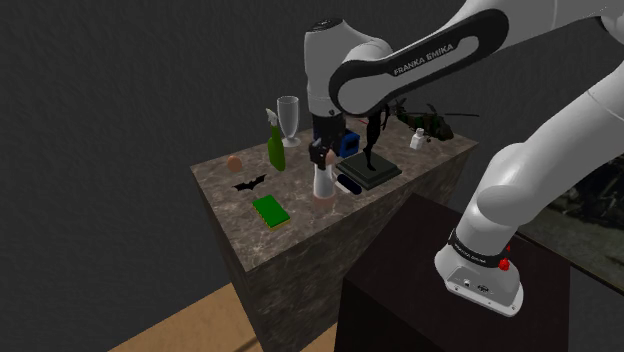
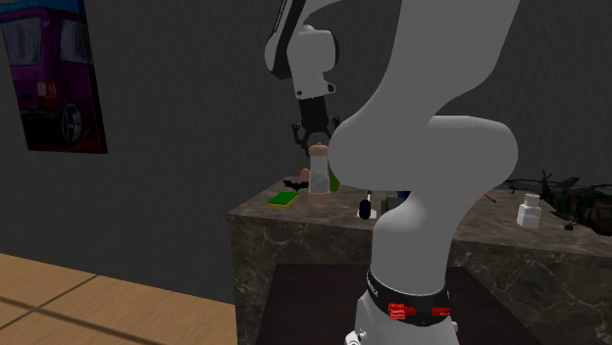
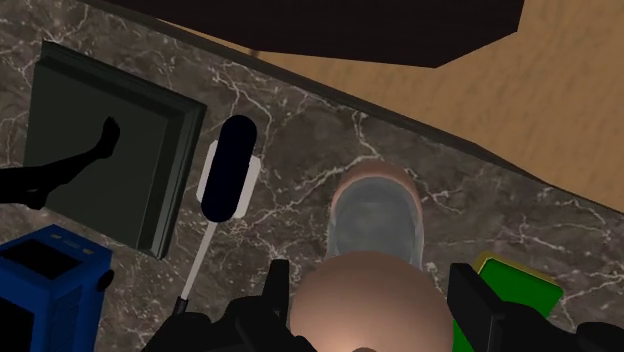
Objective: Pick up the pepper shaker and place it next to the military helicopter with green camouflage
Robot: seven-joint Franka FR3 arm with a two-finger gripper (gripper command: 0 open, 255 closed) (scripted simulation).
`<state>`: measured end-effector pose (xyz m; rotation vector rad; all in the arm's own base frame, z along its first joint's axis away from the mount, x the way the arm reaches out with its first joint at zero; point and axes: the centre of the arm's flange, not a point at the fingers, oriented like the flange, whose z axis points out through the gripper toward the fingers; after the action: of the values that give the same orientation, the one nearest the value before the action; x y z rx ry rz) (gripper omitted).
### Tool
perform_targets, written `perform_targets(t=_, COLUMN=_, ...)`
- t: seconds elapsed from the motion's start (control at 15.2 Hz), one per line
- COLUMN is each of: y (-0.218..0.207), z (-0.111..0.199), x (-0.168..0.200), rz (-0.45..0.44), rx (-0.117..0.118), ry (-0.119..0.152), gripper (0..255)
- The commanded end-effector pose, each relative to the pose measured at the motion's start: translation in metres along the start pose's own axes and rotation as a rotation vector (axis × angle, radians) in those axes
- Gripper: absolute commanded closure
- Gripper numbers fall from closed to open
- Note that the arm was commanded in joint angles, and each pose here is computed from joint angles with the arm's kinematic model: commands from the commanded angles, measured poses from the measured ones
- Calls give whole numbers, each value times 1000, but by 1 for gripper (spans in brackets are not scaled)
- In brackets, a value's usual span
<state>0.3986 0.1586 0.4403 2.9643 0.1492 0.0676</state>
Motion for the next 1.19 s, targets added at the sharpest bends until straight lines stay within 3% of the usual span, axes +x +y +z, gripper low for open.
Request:
perform_targets(t=0.0, y=2, z=-11, x=0, rz=0, rx=0, ry=0, gripper=255)
perform_targets(t=1.12, y=17, z=-99, x=3, rz=0, rx=0, ry=0, gripper=255)
